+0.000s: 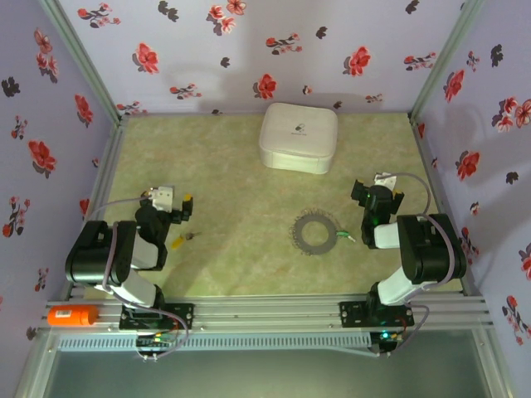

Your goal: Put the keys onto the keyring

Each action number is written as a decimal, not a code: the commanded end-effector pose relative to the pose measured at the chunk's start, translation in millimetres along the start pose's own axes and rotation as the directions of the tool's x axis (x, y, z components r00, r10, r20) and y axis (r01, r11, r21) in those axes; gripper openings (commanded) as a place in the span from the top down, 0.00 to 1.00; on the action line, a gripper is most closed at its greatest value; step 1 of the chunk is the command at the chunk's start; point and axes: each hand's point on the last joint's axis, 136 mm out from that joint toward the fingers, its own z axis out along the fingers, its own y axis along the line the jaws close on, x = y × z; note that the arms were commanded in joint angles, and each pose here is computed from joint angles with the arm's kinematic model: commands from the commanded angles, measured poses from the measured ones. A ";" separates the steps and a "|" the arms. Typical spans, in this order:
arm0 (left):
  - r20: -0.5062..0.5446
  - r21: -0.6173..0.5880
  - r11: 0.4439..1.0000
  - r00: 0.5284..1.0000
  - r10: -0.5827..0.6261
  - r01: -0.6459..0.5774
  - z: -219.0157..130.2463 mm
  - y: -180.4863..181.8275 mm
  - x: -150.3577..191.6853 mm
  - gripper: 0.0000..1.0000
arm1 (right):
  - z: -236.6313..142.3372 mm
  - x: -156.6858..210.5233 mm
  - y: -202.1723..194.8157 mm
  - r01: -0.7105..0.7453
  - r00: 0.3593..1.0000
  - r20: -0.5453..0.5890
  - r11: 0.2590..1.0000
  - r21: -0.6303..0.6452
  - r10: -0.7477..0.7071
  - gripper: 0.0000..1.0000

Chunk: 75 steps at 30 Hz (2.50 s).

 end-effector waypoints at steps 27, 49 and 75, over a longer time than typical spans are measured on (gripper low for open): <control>0.050 -0.036 0.933 0.933 -0.356 0.358 -43.6 9.4 -114.4 0.00 | -98.5 -54.8 14.3 -0.240 0.959 -0.183 0.964 -0.119 0.216 0.02; -0.337 0.161 0.889 0.870 -0.359 0.429 -50.8 -124.4 -72.6 0.00 | -195.0 26.9 64.0 -0.241 0.781 -0.622 0.946 -0.216 0.056 0.29; -0.452 0.239 0.900 0.862 -0.230 0.365 -86.7 -280.8 -16.8 0.00 | -252.0 118.8 114.7 -0.470 0.576 -0.791 0.875 -0.114 0.207 0.55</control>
